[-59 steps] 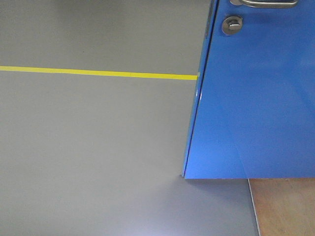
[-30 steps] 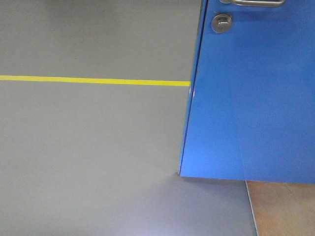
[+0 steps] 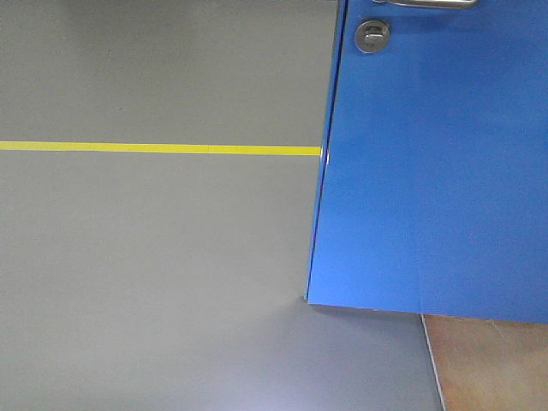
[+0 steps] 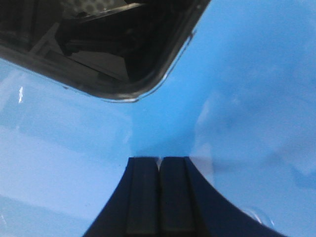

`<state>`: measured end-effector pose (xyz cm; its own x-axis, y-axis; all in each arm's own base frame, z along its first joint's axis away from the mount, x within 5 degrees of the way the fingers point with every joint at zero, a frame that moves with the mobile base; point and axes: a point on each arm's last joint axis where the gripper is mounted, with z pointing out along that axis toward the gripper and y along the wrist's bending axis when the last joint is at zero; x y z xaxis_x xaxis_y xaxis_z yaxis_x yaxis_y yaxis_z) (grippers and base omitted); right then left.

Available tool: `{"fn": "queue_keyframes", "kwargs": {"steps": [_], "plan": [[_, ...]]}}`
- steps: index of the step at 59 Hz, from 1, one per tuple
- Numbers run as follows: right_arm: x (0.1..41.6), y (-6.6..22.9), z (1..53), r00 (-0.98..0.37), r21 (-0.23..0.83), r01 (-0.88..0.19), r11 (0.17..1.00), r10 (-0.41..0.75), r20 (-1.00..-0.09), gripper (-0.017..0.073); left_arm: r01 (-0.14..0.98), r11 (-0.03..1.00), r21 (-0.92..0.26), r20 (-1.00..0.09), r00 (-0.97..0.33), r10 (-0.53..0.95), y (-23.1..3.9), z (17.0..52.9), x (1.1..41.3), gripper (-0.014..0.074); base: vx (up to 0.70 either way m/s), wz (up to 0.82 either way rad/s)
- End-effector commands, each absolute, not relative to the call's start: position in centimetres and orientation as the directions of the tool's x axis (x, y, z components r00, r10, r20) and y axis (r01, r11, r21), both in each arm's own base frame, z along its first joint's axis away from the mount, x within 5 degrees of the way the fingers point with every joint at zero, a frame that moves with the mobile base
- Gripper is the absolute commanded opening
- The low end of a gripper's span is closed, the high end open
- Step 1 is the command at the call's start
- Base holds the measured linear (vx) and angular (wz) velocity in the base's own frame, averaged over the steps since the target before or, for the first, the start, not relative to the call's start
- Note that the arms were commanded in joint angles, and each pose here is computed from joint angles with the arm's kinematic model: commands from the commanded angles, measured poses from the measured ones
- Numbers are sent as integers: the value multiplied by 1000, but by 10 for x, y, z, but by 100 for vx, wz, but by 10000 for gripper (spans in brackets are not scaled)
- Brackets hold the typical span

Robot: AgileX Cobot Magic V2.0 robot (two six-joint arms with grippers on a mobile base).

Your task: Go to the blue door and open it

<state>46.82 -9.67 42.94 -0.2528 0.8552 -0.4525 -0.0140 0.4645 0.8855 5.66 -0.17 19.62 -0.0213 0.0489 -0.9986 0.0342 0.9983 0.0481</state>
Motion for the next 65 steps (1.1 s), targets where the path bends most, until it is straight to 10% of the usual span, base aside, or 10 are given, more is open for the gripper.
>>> {"fn": "queue_keyframes", "kwargs": {"steps": [1, 25, 40, 65], "plan": [[449, -94, 467, -173, 878, -102, 467, 861, -478, -1, 34, 999, 40, -994, 103, 36, -2, 214, 54, 73, 4, -4], [452, -94, 464, -175, 876, -94, 474, 858, -483, -1, 34, 999, 40, -994, 103, 36, -2, 214, 54, 73, 1, -2], [436, -89, 474, -144, 600, 33, 799, 598, -789, -1, 34, 999, 40, -994, 103, 36, -2, 214, 54, 73, 0, 0], [346, -68, 565, 45, 494, -51, 868, 496, -867, -1, 34, 999, 40, -994, 103, 36, -2, 214, 54, 73, 0, 0]]}}
